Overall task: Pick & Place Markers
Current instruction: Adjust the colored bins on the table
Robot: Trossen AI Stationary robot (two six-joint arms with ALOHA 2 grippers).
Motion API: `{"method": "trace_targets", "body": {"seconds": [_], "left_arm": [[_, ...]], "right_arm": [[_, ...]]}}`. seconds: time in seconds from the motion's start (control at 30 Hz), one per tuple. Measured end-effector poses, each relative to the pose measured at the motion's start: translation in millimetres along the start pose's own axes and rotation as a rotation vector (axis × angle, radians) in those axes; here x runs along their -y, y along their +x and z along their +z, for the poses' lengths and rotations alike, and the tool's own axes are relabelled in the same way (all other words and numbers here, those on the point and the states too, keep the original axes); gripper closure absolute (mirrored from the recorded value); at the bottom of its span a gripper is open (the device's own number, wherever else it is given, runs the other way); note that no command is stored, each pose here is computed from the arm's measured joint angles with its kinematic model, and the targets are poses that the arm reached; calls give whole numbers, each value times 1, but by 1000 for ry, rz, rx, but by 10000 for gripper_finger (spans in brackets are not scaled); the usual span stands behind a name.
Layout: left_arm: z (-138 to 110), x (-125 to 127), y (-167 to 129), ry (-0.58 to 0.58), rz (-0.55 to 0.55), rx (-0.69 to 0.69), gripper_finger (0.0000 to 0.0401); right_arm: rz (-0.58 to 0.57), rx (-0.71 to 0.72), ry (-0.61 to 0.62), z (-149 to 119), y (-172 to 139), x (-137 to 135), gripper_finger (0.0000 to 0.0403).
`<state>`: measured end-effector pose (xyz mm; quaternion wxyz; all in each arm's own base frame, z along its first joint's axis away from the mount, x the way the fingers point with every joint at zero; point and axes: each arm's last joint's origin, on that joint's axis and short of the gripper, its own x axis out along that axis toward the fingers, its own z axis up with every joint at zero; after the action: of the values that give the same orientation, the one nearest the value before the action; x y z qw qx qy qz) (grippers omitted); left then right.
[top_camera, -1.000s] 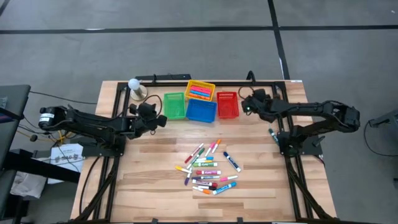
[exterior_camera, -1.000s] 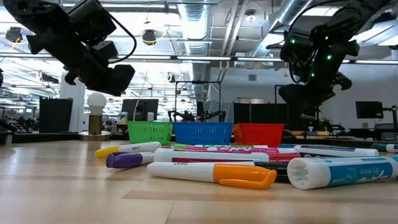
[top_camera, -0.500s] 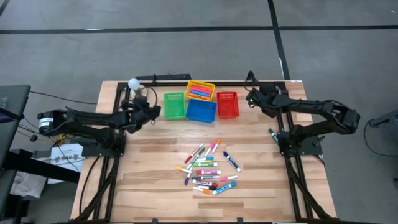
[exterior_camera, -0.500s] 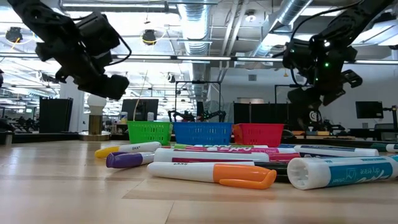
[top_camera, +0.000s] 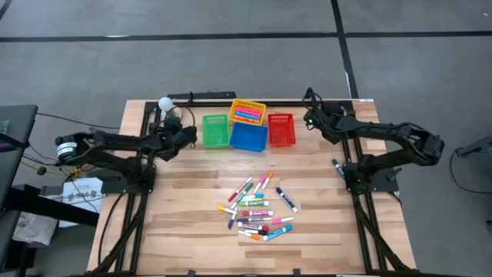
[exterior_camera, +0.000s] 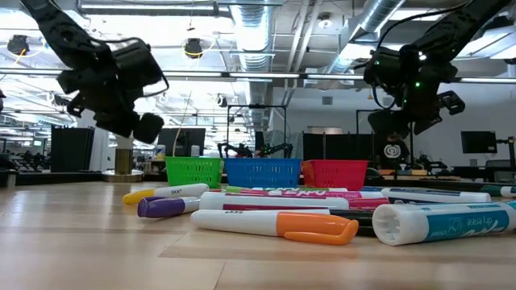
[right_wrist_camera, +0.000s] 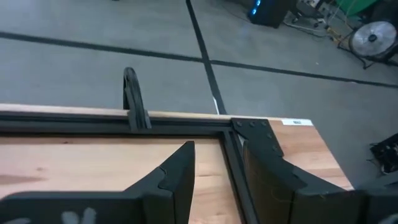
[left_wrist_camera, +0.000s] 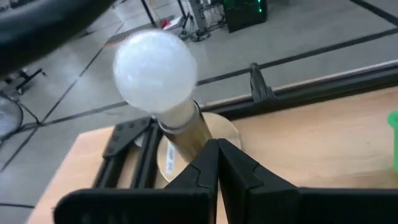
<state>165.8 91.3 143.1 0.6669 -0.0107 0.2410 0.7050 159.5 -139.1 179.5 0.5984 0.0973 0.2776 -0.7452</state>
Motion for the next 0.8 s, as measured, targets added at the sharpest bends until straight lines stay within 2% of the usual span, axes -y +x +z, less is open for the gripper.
{"method": "trace_targets", "body": {"seconds": [0.13, 0.3, 0.5, 0.8], "left_arm": [[-10, 8, 6, 20, 45, -2, 396], [-19, 16, 11, 5, 54, -12, 396], [-21, 20, 13, -9, 49, -5, 395], [-19, 21, 14, -33, 44, 1, 395]], "right_arm": [[-17, -22, -29, -7, 7, -7, 278], [-84, -55, -117, -25, 21, -21, 278], [-170, -75, -144, -49, 38, -33, 278], [-167, -86, -142, -65, 51, -48, 278]]}}
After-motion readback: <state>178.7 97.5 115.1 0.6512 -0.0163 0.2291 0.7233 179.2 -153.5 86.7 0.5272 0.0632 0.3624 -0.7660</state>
